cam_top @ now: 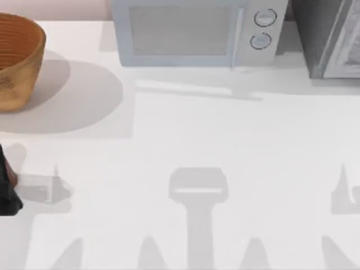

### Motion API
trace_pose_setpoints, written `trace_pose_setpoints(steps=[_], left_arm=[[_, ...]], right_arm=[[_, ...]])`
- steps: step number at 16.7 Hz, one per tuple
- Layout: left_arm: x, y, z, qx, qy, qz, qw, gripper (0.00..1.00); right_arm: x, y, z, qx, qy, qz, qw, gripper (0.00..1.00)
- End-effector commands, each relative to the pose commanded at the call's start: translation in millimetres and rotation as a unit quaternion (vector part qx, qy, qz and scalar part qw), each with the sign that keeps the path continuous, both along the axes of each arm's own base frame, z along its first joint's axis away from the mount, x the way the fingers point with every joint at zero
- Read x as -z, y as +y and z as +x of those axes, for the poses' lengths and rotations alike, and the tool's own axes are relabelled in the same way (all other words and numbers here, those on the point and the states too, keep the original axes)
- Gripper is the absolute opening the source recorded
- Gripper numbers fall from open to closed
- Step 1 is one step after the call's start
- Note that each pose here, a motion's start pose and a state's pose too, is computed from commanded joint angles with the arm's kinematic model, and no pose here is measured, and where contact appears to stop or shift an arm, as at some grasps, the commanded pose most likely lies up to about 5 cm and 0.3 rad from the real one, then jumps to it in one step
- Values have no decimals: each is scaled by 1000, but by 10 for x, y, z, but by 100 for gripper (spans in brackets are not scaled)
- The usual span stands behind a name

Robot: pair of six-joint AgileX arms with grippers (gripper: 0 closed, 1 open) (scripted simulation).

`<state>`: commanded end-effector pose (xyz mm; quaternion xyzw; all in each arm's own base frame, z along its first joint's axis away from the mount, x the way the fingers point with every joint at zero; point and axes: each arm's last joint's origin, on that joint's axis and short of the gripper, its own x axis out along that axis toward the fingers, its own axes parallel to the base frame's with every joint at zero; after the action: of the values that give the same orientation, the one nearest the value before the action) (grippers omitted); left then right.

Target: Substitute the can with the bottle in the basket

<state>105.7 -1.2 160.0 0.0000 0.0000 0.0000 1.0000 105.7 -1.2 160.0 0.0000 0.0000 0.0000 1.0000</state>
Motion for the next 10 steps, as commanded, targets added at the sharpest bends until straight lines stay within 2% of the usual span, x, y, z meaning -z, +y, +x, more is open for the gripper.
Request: trace_pose_setpoints(steps=[5, 10], left_arm=[[-75, 10, 9, -5, 25, 2, 1000, 100], [-539, 38, 131, -6, 122, 13, 992, 100]], right_arm=[[0, 0, 0, 0, 0, 0, 1000, 100], [0, 0, 0, 0, 0, 0, 1000, 100]])
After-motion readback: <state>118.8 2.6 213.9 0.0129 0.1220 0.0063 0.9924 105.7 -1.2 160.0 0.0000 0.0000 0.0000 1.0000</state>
